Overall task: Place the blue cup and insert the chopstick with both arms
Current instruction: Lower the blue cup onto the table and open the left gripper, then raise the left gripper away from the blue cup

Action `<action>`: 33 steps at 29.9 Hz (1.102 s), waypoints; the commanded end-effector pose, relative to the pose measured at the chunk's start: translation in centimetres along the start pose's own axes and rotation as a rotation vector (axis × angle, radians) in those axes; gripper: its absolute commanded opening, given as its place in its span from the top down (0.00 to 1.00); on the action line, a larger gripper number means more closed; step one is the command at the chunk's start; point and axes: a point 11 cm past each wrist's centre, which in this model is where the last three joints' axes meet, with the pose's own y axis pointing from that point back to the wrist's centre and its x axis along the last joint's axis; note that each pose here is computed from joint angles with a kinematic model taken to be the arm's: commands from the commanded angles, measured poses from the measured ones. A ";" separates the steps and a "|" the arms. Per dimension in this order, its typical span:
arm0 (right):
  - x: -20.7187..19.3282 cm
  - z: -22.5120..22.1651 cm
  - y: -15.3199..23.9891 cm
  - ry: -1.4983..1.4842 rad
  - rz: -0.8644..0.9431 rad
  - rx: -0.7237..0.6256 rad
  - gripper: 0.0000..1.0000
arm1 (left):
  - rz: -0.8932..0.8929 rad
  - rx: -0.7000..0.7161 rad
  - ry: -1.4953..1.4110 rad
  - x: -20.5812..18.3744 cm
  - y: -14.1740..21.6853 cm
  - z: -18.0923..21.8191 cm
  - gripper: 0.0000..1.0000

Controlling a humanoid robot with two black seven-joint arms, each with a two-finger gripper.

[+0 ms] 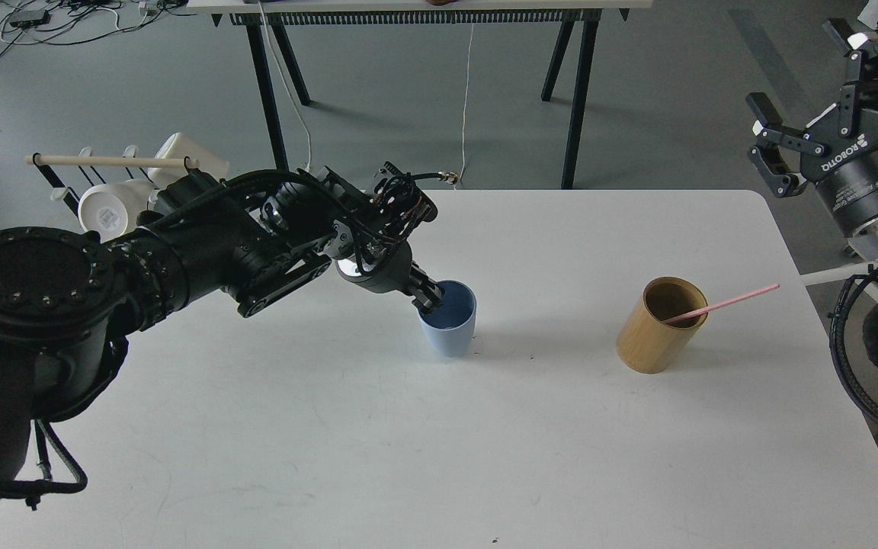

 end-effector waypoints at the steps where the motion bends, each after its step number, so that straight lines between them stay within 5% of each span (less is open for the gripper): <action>1: 0.0 0.1 0.1 -0.001 0.001 -0.002 0.08 | -0.001 0.001 0.000 0.0 0.0 0.0 0.93; 10: 0.1 0.1 0.1 0.000 0.001 -0.004 0.08 | 0.021 -0.023 0.027 0.3 0.0 0.4 0.72; 19: 0.0 0.1 0.2 0.008 -0.004 -0.008 0.08 | 0.096 -0.084 0.147 1.3 0.5 0.6 0.30; 26: 2.7 -4.6 0.8 0.290 0.008 -0.004 0.08 | 0.396 -0.169 0.535 3.1 6.0 -4.7 0.22; 33: 4.5 -9.0 2.2 0.775 0.031 -0.014 0.08 | 0.701 -0.366 0.989 0.9 9.8 -8.8 0.16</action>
